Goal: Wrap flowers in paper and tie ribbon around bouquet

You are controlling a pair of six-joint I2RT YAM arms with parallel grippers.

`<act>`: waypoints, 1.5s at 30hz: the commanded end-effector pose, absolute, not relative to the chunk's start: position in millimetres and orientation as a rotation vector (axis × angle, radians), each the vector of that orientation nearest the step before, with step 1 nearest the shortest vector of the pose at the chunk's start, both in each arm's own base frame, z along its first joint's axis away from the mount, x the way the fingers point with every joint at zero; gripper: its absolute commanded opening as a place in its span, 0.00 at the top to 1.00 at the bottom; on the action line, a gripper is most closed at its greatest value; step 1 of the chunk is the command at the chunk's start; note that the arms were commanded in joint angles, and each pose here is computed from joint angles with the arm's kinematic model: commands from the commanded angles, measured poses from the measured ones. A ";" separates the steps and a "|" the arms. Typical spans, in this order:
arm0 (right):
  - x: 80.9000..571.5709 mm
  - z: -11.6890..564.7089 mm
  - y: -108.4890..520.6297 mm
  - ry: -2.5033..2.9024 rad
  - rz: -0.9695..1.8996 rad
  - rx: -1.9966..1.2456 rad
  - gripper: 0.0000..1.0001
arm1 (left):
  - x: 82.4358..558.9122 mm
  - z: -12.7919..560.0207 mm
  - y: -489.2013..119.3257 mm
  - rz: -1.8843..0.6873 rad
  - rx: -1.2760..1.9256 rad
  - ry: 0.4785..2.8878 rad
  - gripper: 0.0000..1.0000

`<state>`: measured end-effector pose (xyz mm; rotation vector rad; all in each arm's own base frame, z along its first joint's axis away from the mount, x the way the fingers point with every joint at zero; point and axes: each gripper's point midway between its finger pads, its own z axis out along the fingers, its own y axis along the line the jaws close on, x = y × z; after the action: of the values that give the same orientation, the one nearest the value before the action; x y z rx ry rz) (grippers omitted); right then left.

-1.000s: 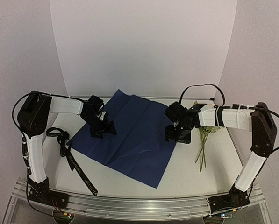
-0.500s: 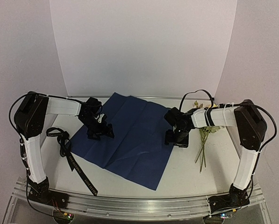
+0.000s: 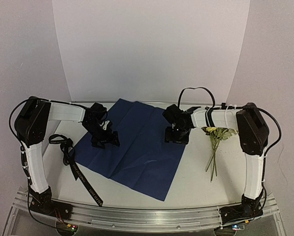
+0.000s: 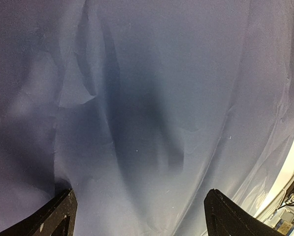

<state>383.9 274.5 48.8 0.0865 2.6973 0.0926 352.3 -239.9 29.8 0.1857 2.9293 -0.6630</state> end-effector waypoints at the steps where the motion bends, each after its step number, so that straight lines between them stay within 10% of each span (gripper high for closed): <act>1: 387.2 38.3 275.1 2.710 -0.036 0.022 0.38 | 352.4 39.3 -235.1 -0.631 0.205 2.930 0.07; 33: 266.6 -3.6 223.5 2.871 -0.263 0.132 0.49 | 354.7 54.2 -255.4 -0.630 0.278 2.905 0.07; 45: 301.6 60.6 242.6 2.734 -0.068 0.151 0.41 | 361.7 68.4 -258.5 -0.620 0.274 2.866 0.07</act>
<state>279.3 231.4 10.4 0.1422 2.8119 -0.1860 346.9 -253.8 43.5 0.2733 2.9366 -0.6296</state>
